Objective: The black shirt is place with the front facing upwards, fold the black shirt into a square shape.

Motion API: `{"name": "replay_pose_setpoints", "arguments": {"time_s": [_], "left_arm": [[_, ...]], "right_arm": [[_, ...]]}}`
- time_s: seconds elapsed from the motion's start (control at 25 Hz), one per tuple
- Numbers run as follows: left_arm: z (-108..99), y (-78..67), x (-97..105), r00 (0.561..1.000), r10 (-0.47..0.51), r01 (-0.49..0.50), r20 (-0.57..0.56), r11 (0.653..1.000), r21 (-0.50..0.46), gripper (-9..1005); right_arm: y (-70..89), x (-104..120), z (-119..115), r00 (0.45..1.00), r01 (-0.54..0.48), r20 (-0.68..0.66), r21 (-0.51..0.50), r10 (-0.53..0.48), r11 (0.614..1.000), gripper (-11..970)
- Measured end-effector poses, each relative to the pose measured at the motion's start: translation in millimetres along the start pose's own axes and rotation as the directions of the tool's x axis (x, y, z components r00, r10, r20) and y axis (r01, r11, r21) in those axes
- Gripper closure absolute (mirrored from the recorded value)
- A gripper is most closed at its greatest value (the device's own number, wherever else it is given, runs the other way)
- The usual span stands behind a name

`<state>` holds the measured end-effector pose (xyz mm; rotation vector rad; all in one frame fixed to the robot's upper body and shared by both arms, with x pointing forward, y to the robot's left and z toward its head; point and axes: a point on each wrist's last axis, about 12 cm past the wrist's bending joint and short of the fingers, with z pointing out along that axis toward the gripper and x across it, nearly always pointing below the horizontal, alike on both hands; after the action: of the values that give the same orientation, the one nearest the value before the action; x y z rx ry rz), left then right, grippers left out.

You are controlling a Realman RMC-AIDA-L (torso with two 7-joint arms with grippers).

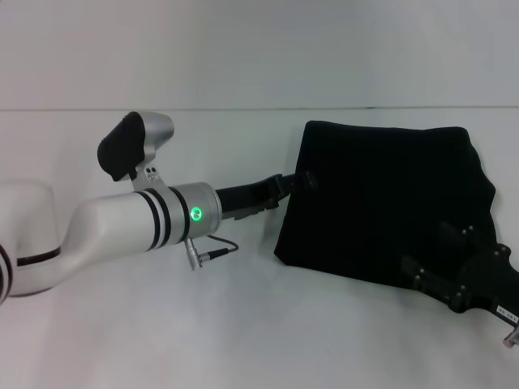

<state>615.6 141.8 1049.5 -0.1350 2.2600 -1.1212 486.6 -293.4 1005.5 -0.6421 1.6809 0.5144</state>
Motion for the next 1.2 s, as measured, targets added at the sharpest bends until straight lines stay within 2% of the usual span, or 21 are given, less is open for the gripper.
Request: {"name": "replay_pose_setpoints", "arguments": {"time_s": [0.36, 0.68, 0.96, 1.2], "left_arm": [[3.3, 4.3, 11.9, 1.0, -0.006, 0.006, -0.005, 1.0, -0.029, 48], [6.6, 0.0, 18.9, 0.999, -0.008, 0.007, -0.037, 1.0, -0.013, 49], [9.4, -7.7, 24.0, 0.997, 0.034, -0.032, -0.067, 0.999, 0.031, 121], [8.7, -6.5, 25.0, 0.996, 0.053, -0.051, -0.065, 0.998, 0.032, 183]], "right_arm": [[2.6, 1.7, -3.0, 1.0, -0.004, 0.003, -0.006, 0.004, 1.0, 91], [2.8, 1.5, -3.1, 1.0, -0.004, 0.005, -0.008, 0.004, 1.0, 91], [3.0, 1.6, -3.1, 1.0, -0.005, 0.005, -0.008, 0.005, 1.0, 91], [3.2, 1.8, -3.8, 1.0, -0.007, 0.006, -0.007, 0.007, 1.0, 91]]}}
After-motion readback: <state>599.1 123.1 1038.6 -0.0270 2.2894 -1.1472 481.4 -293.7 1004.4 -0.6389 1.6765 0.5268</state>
